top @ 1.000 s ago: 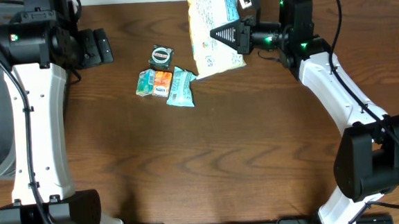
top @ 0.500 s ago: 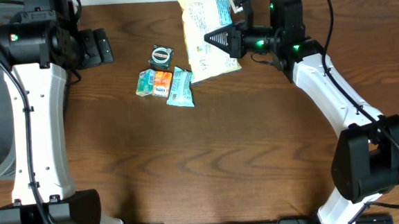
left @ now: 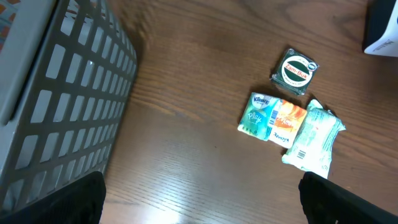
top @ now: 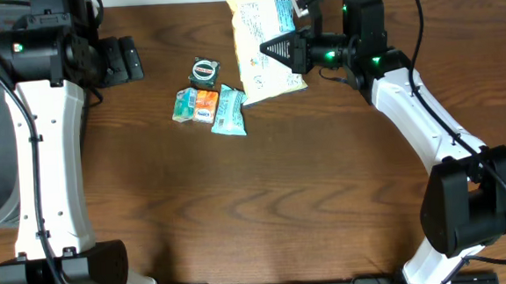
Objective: Scan the item barcode
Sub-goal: 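Hold the packet's barcode side under the white scanner with the right gripper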
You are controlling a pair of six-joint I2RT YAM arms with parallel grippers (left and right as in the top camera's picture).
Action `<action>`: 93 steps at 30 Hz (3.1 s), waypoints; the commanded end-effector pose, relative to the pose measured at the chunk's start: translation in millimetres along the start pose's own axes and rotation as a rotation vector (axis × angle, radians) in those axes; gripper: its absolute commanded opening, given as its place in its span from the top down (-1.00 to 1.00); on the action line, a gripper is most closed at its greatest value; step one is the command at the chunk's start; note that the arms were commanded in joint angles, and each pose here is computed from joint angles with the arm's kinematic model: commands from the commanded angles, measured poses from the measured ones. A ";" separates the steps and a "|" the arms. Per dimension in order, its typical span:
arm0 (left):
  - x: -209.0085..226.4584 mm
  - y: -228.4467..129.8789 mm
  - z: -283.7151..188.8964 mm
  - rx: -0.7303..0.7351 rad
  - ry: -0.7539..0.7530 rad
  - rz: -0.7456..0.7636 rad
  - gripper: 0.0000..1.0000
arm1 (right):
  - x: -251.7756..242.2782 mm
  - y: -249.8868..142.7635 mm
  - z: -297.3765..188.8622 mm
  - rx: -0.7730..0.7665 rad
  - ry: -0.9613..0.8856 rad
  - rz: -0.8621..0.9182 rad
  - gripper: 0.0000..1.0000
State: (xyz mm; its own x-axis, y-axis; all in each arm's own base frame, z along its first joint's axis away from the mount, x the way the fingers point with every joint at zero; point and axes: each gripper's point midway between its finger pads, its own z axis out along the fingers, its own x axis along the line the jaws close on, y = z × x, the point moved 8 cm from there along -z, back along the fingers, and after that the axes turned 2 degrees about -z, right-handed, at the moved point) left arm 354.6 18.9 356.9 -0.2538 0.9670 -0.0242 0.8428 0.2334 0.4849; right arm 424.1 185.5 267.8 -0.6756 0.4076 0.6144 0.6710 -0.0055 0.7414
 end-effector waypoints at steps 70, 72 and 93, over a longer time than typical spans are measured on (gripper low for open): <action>2.8 0.0 2.9 0.005 0.020 -0.012 -0.95 | 17.0 11.6 -7.2 -0.016 0.000 -0.067 0.97; 2.8 0.0 2.9 0.005 0.020 -0.012 -0.96 | 16.9 11.4 -7.2 -0.015 0.000 -0.069 0.98; 2.7 -0.1 2.9 0.005 0.019 -0.012 -0.95 | 14.2 8.6 -7.2 -0.005 -0.023 -0.054 0.98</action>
State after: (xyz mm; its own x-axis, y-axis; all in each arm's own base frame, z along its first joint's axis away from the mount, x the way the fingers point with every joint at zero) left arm 354.6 18.9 356.9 -0.2541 0.9669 -0.0244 0.8427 0.2337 0.4849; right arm 422.6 183.6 260.2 -0.6523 0.4401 0.6171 0.6911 0.0109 0.7227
